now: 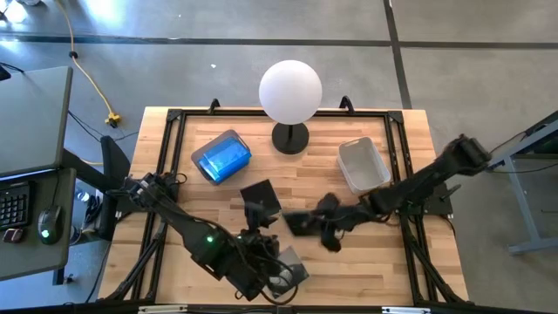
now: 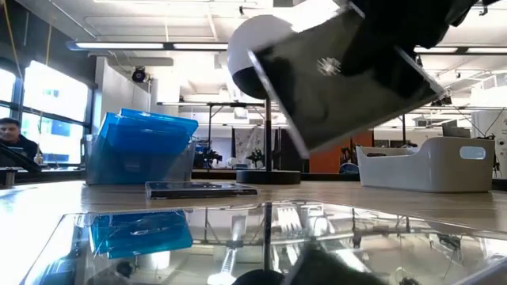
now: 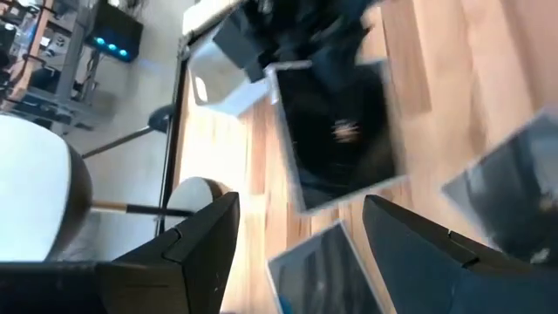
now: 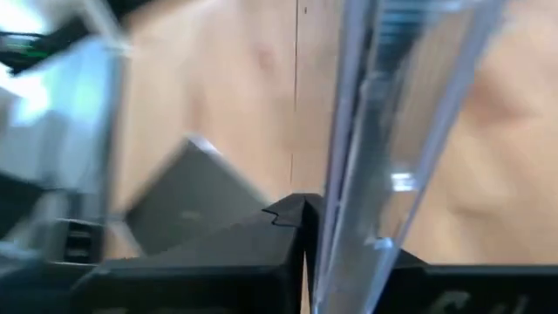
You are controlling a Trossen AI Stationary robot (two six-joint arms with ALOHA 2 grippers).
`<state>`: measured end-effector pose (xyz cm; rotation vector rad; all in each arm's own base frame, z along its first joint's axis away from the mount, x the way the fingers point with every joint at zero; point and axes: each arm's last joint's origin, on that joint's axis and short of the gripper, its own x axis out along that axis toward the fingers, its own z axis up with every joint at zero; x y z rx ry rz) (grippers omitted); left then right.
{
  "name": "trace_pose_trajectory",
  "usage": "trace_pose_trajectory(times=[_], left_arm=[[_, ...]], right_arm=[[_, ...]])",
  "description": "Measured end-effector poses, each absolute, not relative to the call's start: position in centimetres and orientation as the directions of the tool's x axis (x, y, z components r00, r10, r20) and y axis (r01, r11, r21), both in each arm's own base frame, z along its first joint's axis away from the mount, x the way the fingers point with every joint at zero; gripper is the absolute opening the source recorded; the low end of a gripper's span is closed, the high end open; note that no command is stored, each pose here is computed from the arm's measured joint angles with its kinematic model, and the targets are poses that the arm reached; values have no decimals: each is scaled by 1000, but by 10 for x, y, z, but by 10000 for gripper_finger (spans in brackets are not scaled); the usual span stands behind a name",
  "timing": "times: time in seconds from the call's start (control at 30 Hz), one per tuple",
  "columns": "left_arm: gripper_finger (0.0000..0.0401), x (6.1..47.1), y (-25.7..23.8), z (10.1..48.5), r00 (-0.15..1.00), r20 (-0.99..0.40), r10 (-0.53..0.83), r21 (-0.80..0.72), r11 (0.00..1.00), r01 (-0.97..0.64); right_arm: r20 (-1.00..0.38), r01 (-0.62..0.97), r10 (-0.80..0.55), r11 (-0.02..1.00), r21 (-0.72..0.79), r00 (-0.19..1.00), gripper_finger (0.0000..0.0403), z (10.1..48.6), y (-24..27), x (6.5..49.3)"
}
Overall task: Pick & place jewel cases by type
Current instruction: Put the top right black CD case into the gray bin
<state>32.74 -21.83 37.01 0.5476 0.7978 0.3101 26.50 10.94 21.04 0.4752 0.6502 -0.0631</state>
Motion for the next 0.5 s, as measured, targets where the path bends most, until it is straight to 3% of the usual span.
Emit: trace_pose_trajectory(times=[0.23, 0.37, 0.5], left_arm=[[241, 323, -215, 398, 711, -560, 425, 517, 850, -101], [241, 324, -213, 402, 714, -567, 411, 495, 863, -103], [241, 329, -205, 403, 704, -585, 403, 478, 873, -102]], right_arm=[[-673, 409, -127, 869, 279, 729, 11, 253, 58, 208], [-719, 548, -233, 802, 239, 655, 14, 268, 24, 167], [-780, 718, -333, 666, 204, 530, 11, 270, -4, 134]])
